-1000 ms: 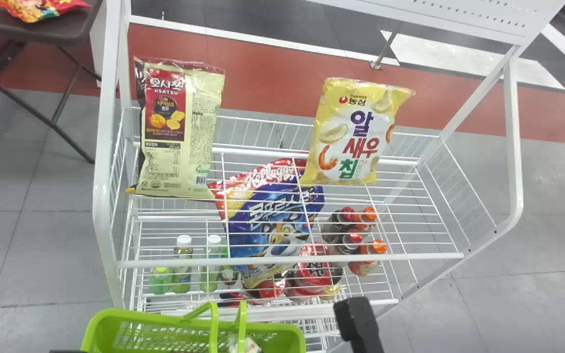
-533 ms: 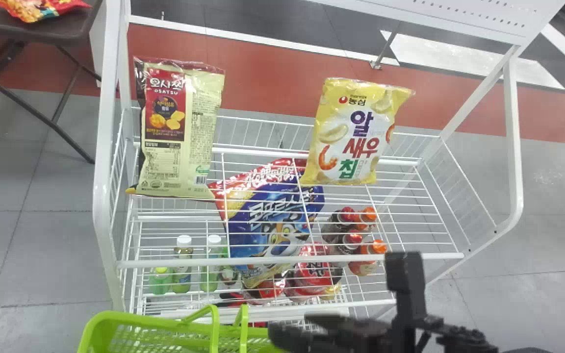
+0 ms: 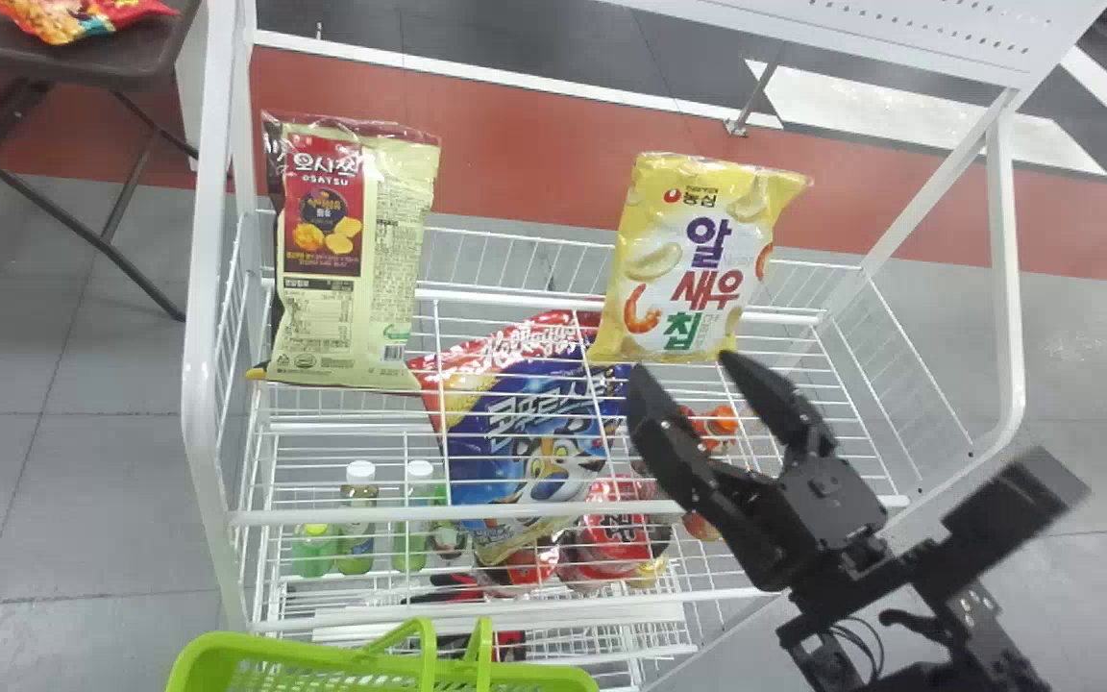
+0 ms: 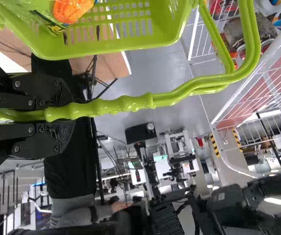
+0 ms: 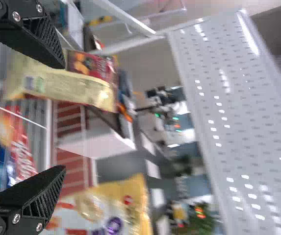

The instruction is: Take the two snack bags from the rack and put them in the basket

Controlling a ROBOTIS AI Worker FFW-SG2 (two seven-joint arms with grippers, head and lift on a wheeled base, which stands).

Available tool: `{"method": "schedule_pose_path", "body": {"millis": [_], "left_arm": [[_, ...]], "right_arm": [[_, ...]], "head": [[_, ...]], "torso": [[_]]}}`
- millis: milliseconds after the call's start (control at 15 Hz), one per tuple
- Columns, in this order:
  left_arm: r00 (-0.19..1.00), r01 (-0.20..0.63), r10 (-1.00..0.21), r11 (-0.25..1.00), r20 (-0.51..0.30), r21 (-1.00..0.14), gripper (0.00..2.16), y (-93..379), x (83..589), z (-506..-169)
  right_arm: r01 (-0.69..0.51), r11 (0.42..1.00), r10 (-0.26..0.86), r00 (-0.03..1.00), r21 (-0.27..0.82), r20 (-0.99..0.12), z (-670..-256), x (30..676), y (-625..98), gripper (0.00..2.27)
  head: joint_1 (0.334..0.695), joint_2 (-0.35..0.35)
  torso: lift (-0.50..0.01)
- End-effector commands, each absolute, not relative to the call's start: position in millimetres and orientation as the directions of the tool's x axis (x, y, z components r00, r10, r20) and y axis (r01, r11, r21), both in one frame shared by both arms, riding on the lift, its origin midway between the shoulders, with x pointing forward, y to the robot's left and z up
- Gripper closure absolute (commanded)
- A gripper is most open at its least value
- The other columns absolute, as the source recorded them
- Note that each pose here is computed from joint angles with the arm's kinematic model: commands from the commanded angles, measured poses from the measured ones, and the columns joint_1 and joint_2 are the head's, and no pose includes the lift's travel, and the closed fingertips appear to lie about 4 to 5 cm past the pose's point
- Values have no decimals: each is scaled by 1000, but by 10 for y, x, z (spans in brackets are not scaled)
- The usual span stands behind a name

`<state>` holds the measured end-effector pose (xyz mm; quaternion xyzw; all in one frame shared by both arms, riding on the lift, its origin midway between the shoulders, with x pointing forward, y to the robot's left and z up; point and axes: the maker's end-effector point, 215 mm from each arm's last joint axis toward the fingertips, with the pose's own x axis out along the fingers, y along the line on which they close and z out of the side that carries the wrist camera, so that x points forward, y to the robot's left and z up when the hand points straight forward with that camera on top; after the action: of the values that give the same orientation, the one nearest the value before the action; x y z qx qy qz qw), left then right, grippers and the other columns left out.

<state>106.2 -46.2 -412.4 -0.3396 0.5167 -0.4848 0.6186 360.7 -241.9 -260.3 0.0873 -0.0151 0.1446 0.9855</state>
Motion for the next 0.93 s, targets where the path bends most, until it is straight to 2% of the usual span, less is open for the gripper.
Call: {"method": "schedule_pose_path", "body": {"millis": [0, 333, 600, 667, 867], "left_arm": [[-1, 243, -952, 297, -307, -923, 1636, -475, 1056, -4127], [0, 224, -952, 297, -305, -928, 1636, -473, 1046, -4188], [1, 218, -954, 292, -300, -931, 1636, -450, 1043, -4191], [1, 218, -954, 292, -300, -931, 1636, -450, 1043, -4191], [0, 216, -955, 288, -295, -933, 1636, -454, 1039, -4194]], "right_arm": [[-248, 961, 232, 964, 126, 128, -2512, 3504, -2440, 80], [-126, 982, 130, 991, 143, -20, -3128, 3246, -2328, 80], [-103, 983, 123, 984, 150, -127, -3393, 3107, -2080, 76], [-104, 983, 128, 979, 152, -159, -3434, 3095, -2067, 76], [-97, 986, 118, 980, 134, -162, -3356, 3097, -2091, 80]], "head": [[695, -350], [695, -350], [695, -350], [695, -350], [695, -350]], "torso": [[-10], [-10], [-10], [-10], [-10]]}}
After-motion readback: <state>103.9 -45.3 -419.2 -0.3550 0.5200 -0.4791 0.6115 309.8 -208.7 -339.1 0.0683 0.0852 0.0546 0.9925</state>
